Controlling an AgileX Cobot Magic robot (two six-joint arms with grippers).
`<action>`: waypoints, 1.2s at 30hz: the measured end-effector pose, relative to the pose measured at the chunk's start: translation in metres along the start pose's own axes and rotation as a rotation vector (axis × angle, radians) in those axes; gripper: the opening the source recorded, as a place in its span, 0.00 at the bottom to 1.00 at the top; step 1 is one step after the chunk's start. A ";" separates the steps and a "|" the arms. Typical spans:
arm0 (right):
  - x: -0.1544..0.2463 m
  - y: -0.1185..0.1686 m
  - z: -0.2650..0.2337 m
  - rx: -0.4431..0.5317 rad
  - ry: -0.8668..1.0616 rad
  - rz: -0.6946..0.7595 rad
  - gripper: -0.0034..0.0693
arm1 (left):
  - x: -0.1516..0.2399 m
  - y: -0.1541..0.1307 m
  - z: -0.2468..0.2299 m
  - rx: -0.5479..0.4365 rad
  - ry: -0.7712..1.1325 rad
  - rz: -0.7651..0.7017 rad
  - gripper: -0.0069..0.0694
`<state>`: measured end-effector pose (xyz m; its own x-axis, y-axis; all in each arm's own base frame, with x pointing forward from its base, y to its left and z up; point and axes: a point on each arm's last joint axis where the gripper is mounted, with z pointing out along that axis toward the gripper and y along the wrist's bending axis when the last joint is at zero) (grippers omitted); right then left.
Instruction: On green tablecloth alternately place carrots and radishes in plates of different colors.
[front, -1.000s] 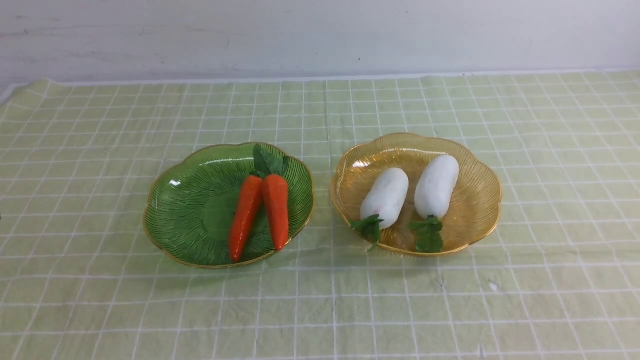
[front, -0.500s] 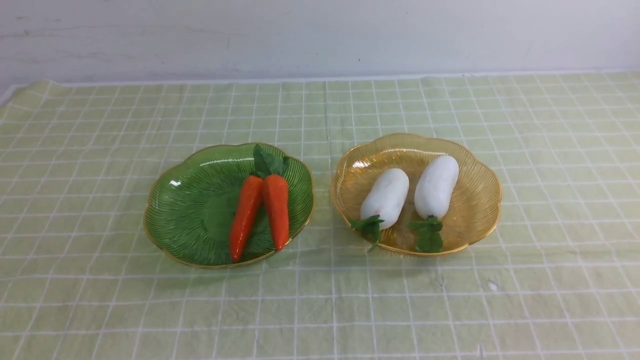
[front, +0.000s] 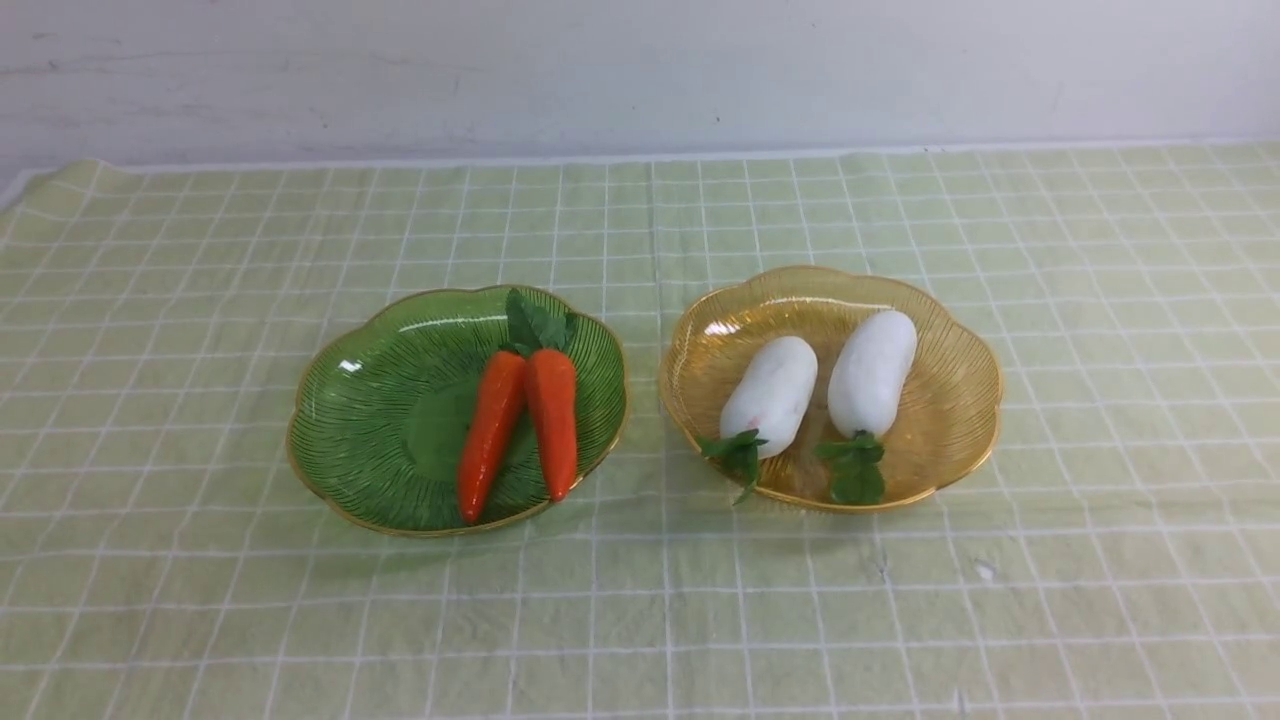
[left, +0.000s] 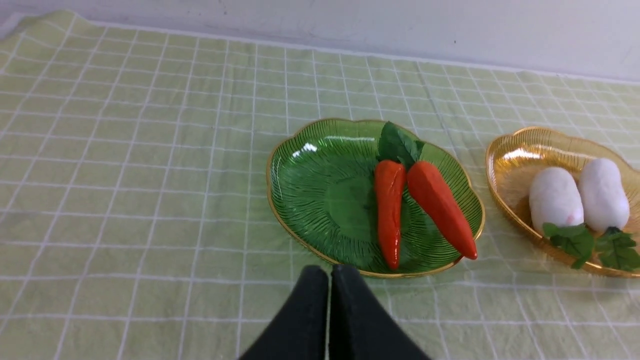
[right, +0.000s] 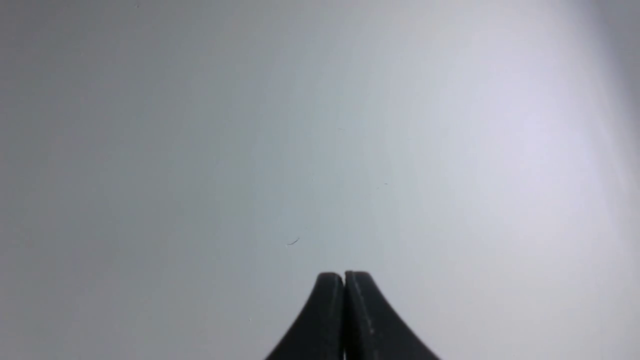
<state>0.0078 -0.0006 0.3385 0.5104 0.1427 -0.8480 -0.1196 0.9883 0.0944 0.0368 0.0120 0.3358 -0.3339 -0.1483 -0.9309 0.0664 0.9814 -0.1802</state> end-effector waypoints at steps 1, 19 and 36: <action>0.000 0.000 0.000 0.000 0.000 0.000 0.03 | 0.000 0.000 -0.001 0.001 -0.005 -0.001 0.08; 0.000 0.000 0.000 0.000 0.000 0.000 0.03 | 0.026 -0.004 0.016 0.070 -0.102 0.119 0.08; 0.000 0.000 0.000 0.000 -0.002 0.000 0.03 | 0.150 0.017 0.069 -0.097 -0.027 0.212 0.08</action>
<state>0.0077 -0.0006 0.3387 0.5121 0.1429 -0.8469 -0.1195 0.9883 0.0945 0.0526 -0.0016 0.1710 -0.2968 0.0607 -0.9530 0.0411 0.9979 0.0508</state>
